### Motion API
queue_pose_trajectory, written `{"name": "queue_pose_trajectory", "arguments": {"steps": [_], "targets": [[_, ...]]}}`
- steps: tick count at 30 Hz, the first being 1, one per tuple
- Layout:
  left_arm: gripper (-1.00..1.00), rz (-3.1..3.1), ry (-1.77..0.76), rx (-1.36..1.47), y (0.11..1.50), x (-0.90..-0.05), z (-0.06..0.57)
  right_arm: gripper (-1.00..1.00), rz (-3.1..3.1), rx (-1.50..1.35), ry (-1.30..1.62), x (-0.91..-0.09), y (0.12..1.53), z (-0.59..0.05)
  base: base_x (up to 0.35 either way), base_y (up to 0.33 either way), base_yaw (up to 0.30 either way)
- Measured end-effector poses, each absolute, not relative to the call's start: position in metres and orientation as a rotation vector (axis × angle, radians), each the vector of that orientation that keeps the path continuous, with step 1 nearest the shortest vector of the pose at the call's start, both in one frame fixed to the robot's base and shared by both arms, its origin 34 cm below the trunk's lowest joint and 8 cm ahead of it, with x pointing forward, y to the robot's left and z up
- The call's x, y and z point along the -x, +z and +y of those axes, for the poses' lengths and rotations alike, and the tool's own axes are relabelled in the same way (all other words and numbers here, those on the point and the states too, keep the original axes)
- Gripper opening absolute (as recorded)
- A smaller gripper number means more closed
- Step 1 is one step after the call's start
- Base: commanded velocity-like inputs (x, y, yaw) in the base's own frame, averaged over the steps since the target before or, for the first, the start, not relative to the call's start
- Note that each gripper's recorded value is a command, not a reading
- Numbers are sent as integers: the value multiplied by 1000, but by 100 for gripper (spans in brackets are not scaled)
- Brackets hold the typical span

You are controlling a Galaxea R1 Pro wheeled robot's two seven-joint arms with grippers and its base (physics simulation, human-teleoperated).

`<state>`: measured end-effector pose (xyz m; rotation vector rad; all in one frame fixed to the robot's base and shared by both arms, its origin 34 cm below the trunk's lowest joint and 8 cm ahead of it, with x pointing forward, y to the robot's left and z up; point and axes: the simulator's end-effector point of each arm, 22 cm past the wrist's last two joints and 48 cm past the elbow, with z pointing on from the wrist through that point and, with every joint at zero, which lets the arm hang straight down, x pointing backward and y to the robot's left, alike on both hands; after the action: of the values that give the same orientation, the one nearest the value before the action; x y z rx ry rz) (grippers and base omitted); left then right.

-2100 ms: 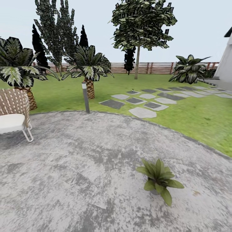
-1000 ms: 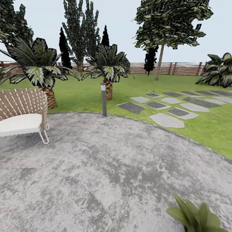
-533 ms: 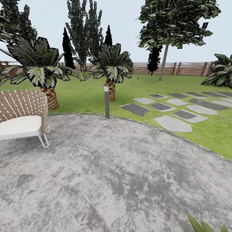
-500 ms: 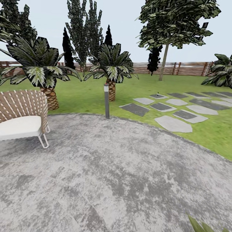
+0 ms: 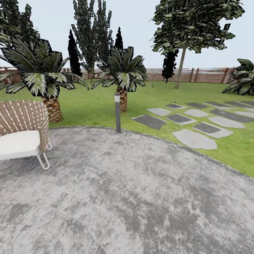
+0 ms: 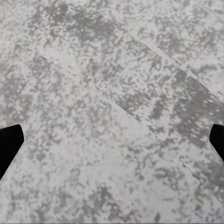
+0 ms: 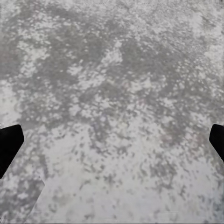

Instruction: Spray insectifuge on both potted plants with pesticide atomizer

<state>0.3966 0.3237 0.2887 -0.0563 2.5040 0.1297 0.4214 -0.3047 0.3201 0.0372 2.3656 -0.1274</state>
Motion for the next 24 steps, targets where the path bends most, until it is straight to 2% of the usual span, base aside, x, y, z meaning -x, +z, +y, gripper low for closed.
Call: {"name": "queue_pose_trajectory", "arguments": {"steps": [13, 24], "targets": [[100, 2505, 130, 56, 289, -397, 324, 100, 2366, -37, -127, -421, 320, -305, 337, 75, 0], [100, 2505, 130, 56, 289, -396, 324, 100, 2367, -42, -130, -421, 320, -306, 337, 10, 0]]}}
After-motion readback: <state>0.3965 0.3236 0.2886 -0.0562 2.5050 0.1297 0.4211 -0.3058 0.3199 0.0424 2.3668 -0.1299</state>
